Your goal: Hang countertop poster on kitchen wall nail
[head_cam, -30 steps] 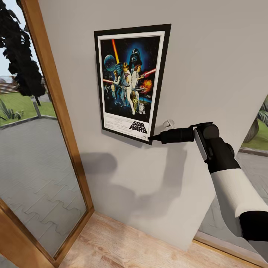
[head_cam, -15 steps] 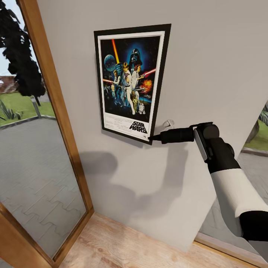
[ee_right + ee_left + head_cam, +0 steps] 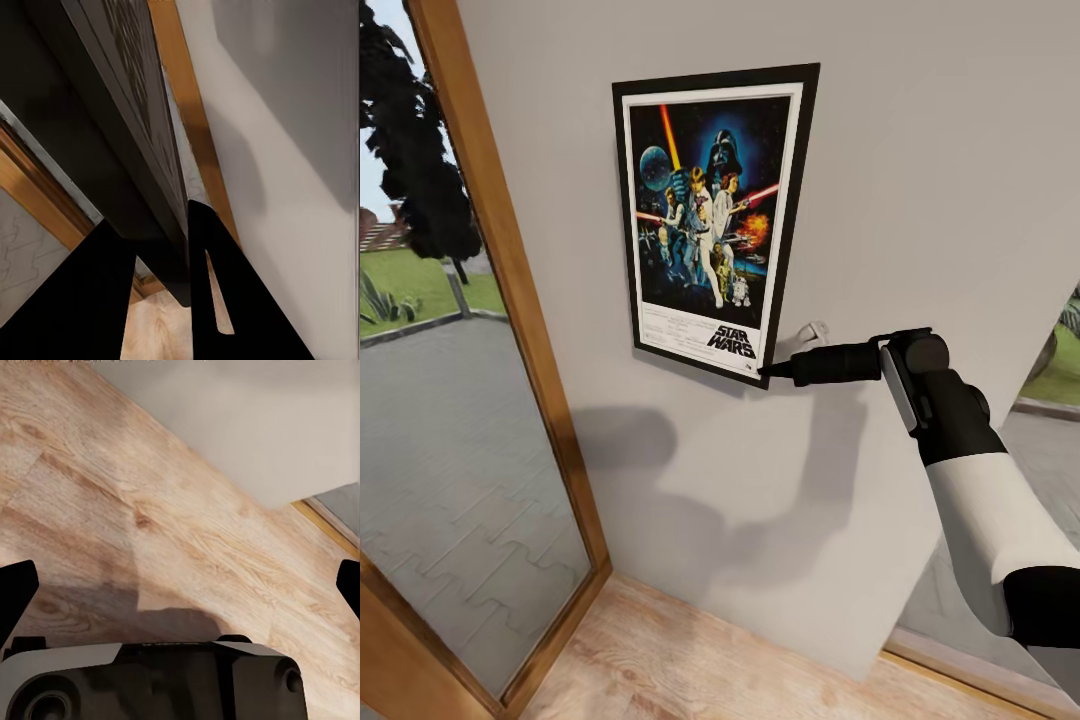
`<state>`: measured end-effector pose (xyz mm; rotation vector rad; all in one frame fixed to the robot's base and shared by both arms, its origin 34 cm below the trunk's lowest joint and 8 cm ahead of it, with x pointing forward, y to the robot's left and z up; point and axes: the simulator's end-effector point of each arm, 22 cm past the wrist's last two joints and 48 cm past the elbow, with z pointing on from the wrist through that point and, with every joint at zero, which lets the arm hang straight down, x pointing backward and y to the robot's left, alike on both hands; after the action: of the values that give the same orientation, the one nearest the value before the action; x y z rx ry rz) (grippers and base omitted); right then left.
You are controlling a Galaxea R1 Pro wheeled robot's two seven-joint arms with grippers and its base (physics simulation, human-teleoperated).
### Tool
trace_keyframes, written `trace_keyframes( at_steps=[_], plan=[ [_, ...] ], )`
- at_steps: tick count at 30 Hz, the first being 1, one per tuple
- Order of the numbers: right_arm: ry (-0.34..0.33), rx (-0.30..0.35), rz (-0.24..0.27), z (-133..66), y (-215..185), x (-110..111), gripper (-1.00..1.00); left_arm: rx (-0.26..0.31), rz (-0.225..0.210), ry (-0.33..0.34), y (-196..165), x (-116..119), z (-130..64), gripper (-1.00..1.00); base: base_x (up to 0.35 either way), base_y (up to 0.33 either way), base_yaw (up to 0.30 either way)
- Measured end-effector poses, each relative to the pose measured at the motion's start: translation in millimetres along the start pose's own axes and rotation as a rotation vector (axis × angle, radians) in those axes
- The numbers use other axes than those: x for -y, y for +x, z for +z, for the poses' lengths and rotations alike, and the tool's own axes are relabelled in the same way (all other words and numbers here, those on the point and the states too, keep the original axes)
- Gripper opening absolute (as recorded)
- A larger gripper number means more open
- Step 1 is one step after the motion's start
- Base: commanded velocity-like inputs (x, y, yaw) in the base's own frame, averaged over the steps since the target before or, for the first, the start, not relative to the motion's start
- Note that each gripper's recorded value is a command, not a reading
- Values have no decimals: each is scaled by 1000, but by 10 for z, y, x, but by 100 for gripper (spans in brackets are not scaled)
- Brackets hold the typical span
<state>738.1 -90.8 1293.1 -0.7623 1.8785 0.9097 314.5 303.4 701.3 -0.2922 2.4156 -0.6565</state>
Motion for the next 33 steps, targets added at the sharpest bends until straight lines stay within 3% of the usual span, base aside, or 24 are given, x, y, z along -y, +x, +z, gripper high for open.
trace_keyframes(
  at_steps=[33],
  plan=[
    [0,0,-2,1,-2,-1,-100,0,0,0,0,-1,1,100,34,0,0]
  ],
)
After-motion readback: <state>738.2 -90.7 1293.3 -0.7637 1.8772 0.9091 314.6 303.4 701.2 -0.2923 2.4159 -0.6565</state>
